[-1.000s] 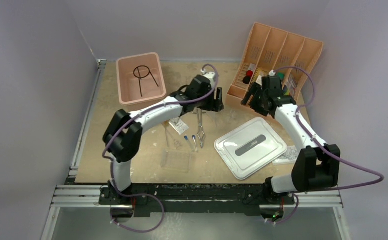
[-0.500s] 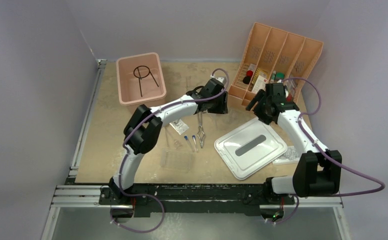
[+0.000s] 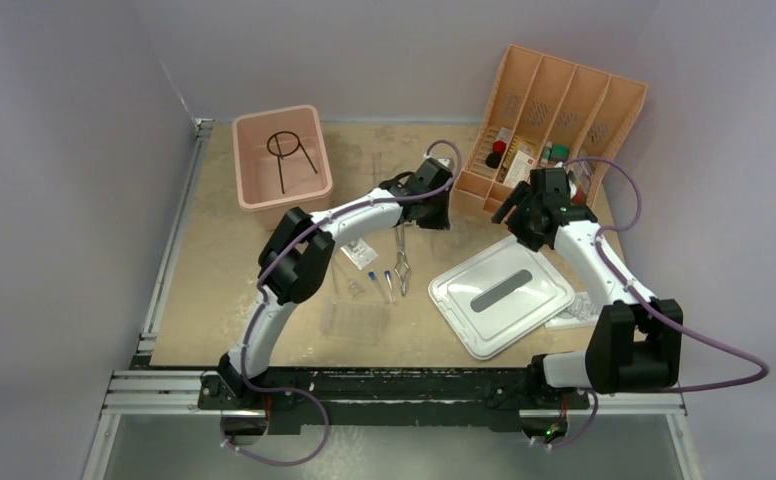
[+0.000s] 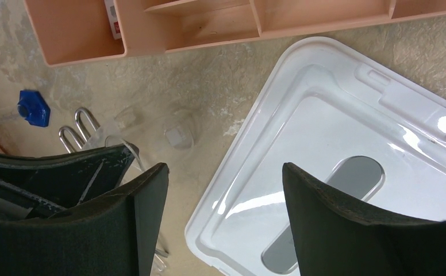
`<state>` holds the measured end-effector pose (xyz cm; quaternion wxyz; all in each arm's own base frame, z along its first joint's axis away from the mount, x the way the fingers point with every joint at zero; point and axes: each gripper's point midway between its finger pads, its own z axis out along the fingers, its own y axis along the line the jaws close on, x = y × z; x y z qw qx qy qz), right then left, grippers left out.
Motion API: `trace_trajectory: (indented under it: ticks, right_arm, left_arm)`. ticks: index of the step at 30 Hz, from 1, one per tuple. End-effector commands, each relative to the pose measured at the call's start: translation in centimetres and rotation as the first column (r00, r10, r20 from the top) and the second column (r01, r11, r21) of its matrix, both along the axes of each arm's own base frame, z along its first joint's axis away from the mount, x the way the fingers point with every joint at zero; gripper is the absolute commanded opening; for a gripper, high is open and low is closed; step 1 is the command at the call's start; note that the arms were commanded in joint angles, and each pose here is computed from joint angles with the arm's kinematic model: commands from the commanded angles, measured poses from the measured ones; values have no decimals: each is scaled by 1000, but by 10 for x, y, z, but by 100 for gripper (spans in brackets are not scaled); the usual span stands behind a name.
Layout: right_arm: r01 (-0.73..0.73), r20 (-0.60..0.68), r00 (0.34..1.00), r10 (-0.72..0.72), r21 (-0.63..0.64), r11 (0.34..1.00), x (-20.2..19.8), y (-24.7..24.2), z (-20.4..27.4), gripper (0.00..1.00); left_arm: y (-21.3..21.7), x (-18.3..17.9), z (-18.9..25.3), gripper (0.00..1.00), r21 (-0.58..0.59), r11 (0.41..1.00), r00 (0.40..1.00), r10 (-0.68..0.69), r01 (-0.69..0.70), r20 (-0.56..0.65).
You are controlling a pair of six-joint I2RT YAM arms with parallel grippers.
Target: Organize the chemistry lab equipment
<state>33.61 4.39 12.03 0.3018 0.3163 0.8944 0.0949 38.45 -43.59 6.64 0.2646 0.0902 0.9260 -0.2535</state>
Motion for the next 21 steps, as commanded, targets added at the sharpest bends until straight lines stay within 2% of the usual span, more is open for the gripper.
trace_trajectory:
  ticks: [1, 7, 11, 17, 21]
  right_arm:
    - [18, 42, 999, -17, -30, 999, 10, -6, 9, 74]
    - [8, 62, 998, -5, -44, 999, 17, -7, 16, 74]
    - [-3, 85, 996, 7, -50, 999, 25, -6, 24, 74]
    - [-20, 114, 993, 26, -57, 998, 38, -5, 31, 74]
    - [-30, 121, 992, 36, -54, 998, 46, -3, 34, 73]
  left_arm:
    - [-2, 11, 40, 0, -13, 1000, 997, -3, 4, 72]
    - [0, -1, 98, 0, -57, 992, 985, -103, 112, 138]
    - [18, -2, 142, 0, -112, 986, 978, -104, 125, 181]
    - [83, 25, 214, 0, -234, 972, 966, 51, 10, 253]
    - [154, 50, 253, 0, -221, 964, 920, 215, -146, 329]
